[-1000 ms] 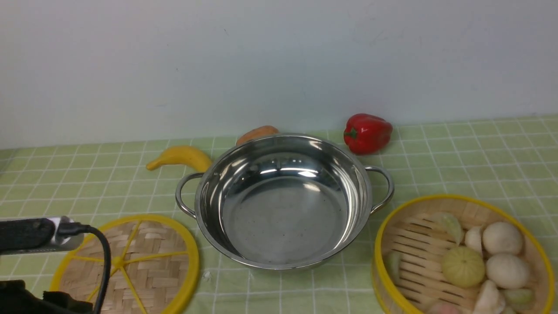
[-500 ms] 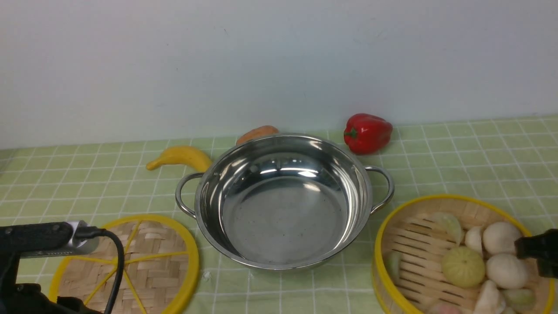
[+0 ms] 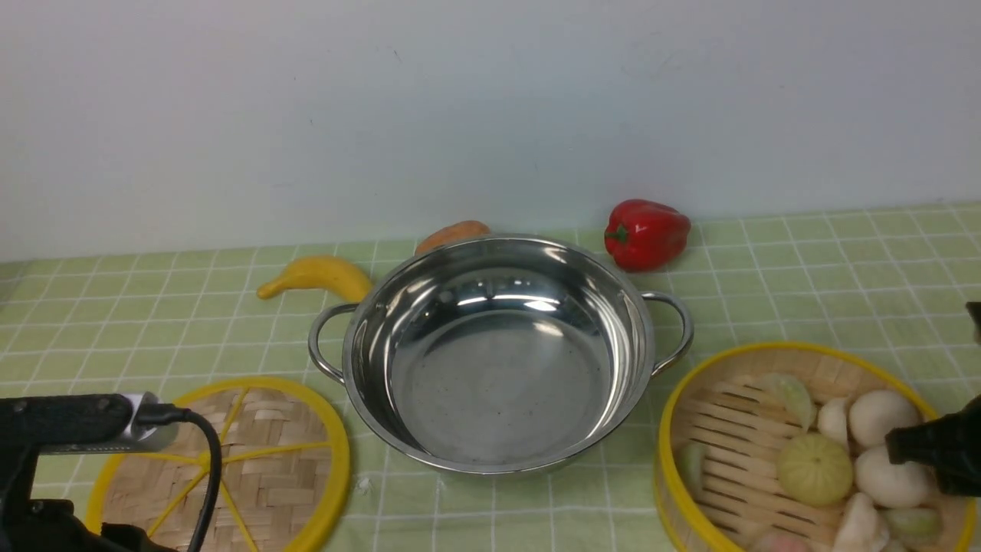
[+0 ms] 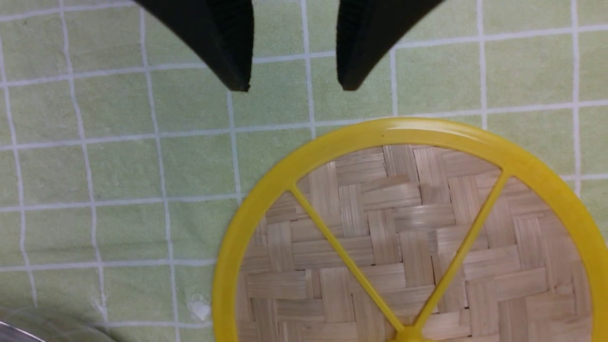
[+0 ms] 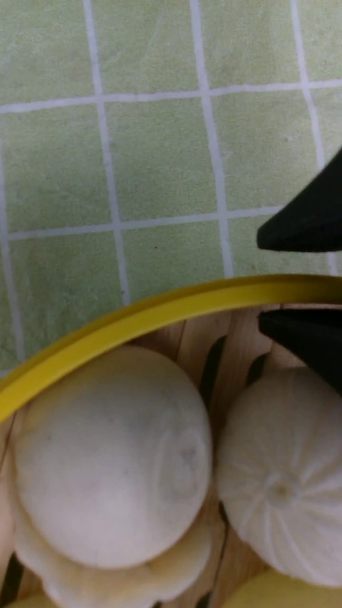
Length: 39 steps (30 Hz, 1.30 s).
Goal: Place the steamer in the pot on the green tablecloth, and put the lid on the steamer.
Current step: 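Reach for and grasp the rim of the bamboo steamer holding the buns with the right gripper, then place the bamboo steamer basket of food into the steel pot with the right gripper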
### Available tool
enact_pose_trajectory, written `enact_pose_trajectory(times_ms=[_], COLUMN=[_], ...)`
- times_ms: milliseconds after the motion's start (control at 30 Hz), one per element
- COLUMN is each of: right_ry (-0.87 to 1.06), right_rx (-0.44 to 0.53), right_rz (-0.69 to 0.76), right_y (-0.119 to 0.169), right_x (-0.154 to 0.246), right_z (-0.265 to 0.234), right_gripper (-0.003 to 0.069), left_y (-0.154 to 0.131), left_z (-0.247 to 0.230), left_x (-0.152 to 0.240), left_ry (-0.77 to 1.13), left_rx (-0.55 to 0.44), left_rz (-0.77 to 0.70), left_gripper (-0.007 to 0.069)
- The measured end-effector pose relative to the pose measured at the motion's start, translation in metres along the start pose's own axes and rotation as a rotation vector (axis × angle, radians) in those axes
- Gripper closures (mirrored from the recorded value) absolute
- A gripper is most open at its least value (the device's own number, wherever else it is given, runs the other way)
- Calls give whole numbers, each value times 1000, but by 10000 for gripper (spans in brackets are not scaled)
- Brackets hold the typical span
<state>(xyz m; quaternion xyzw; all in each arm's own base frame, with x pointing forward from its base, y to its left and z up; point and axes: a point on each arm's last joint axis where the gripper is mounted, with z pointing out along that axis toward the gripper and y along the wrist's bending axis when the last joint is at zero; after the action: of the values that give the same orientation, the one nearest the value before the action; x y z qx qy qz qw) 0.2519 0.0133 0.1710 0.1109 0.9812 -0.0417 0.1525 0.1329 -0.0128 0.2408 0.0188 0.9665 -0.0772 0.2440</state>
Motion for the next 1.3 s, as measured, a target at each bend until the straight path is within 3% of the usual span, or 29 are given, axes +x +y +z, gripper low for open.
enact_pose_trajectory(times_ms=[67, 100, 500, 833, 1000, 1233, 1300], right_ry=[-5, -9, 21, 55, -22, -145, -151], right_rx=[1, 4, 36, 69, 10, -199, -318], right_rz=[-2, -4, -25, -90, -105, -134, -138], right_y=[0, 0, -4, -14, -10, 12, 30], right_x=[-1, -1, 2, 1, -22, -63, -87], right_z=[1, 1, -4, -57, -103, -150, -154], right_gripper=[592, 601, 597, 589, 579, 579, 579], left_y=[0, 0, 0, 0, 0, 0, 0], left_z=[0, 0, 0, 0, 0, 0, 0], left_x=[0, 0, 0, 0, 0, 0, 0], left_ry=[-1, -1, -1, -1, 0, 0, 1], left_rx=[0, 0, 0, 0, 0, 0, 0], left_rz=[4, 4, 8, 11, 11, 11, 11], left_gripper=[382, 382, 382, 382, 382, 382, 382])
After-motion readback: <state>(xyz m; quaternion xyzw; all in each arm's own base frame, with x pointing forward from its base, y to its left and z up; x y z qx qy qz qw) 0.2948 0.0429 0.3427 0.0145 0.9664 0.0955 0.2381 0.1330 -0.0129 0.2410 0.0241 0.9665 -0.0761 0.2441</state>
